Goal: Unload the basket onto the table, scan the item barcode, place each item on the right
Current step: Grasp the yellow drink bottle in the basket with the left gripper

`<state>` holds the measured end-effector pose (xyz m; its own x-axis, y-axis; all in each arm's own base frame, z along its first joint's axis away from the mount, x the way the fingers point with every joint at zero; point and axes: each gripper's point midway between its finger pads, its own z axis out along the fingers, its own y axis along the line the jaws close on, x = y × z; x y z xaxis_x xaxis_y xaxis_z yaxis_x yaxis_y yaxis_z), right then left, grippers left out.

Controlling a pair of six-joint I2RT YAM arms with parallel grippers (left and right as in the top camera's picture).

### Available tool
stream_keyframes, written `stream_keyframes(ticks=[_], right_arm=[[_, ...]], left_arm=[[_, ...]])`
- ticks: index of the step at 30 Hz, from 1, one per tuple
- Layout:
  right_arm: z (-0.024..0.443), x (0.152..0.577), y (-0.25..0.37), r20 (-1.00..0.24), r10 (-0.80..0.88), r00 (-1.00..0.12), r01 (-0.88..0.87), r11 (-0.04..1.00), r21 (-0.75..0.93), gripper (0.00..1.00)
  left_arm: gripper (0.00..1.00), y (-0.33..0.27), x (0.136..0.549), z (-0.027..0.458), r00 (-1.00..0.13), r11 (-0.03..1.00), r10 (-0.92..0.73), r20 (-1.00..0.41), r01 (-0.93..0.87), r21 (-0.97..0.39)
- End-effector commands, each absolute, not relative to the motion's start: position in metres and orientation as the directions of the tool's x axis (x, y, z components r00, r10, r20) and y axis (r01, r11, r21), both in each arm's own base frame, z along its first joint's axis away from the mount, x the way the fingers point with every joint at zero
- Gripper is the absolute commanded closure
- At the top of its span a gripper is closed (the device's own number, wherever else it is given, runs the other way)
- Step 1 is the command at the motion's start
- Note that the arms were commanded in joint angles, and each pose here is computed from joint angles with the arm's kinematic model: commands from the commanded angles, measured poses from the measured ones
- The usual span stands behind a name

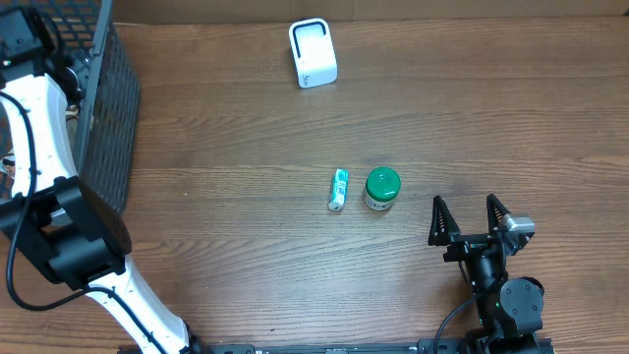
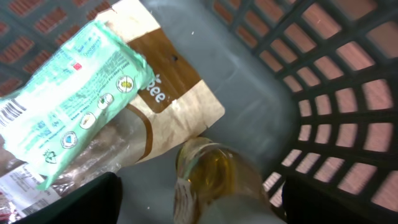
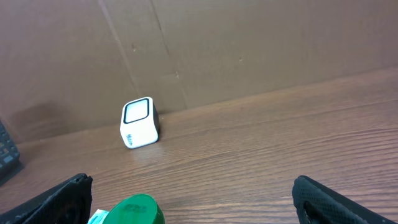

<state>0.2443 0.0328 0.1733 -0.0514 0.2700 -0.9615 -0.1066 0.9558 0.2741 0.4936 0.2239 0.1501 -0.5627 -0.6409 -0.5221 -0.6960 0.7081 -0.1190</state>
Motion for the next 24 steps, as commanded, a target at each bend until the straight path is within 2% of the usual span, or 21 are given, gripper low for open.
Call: stream_keyframes(ticks=[1,12,18,24], right_arm=[[0.171,0.244,0.033,-0.963,0.266,-0.049,-0.11,0.957,0.27,0.0],[0.171,0.244,0.033,-0.963,0.266,-0.049,-0.11,0.957,0.27,0.0],[0.171,0.244,0.033,-0.963,0.266,-0.05,-0.11,0.957,0.27,0.0],[0.171,0.244,0.033,-0.963,0.266,-0.05,-0.11,0.957,0.27,0.0]], left_arm=[[0.21,0.211,0.493,0.13,-0.61,0.738,-0.624,-0.489,-0.665,-0.114],[0.56,0.212,0.492,0.115,-0.61,0.737,-0.624,-0.487,-0.667,-0.109],[0.59,0.228,0.49,0.141,-0.576,0.715,-0.602,-0.553,-0.697,-0.052],[0.6,0.235,0.486,0.215,-0.502,0.705,-0.562,-0.657,-0.706,-0.063]])
